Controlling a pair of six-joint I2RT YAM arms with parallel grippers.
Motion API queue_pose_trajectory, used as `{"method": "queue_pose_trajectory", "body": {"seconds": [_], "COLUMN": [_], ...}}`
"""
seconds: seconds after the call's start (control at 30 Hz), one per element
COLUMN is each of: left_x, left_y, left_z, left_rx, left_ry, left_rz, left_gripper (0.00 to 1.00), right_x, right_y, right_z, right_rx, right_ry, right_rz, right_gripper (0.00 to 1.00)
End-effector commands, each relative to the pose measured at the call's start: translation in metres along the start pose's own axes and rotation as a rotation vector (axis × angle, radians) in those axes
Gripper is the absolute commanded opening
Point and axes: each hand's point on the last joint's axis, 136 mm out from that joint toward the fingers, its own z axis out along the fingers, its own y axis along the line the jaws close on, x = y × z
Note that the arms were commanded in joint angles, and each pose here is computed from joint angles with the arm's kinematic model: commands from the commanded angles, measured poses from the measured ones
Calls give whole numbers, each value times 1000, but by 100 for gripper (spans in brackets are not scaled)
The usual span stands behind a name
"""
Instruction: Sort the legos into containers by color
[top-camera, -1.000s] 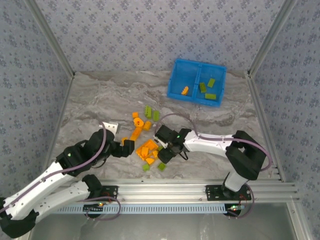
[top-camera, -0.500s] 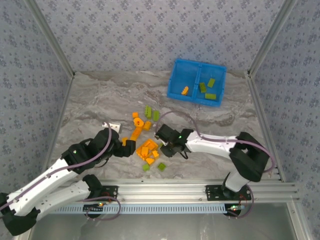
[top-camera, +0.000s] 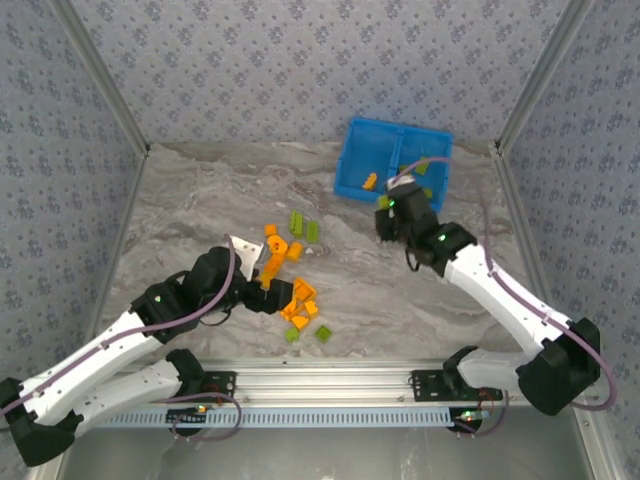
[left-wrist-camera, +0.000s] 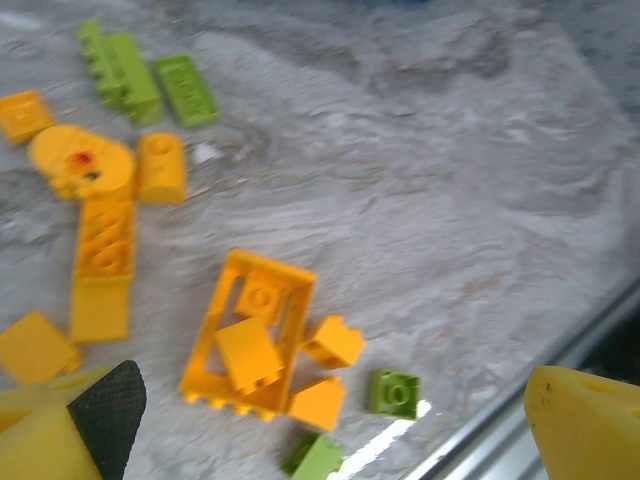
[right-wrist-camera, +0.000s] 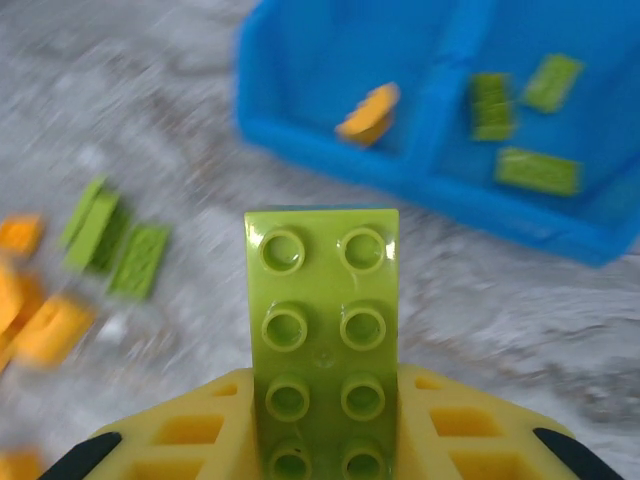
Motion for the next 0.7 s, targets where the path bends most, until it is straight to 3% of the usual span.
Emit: {"method": "queue_pose_trajectory", "body": {"seconds": [0.0, 0.07, 0.23, 0.47, 0.67], "left_x": [-23, -24, -20, -17, -25], "left_y": [-40, -47, -47, -31, -18], "left_z": [-13, -16, -15, -14, -22], "left_rx": [189, 217, 203, 126, 39], "left_ry": [-89, -100, -92, -101, -131], "left_rz": [67, 82, 101, 114, 111], "left_gripper": [99, 99, 99, 99, 99], "right_x": [-24, -45, -59, -55, -56], "right_y": [-40, -58, -100, -136, -132], "right_z": [32, 52, 123, 195, 213], "right_rx": [110, 160, 302, 372, 339], "right_ry": [-1, -1, 113, 246, 283], "right_rz": [134, 174, 224, 247, 238], "right_gripper": [32, 32, 31, 32, 47]}}
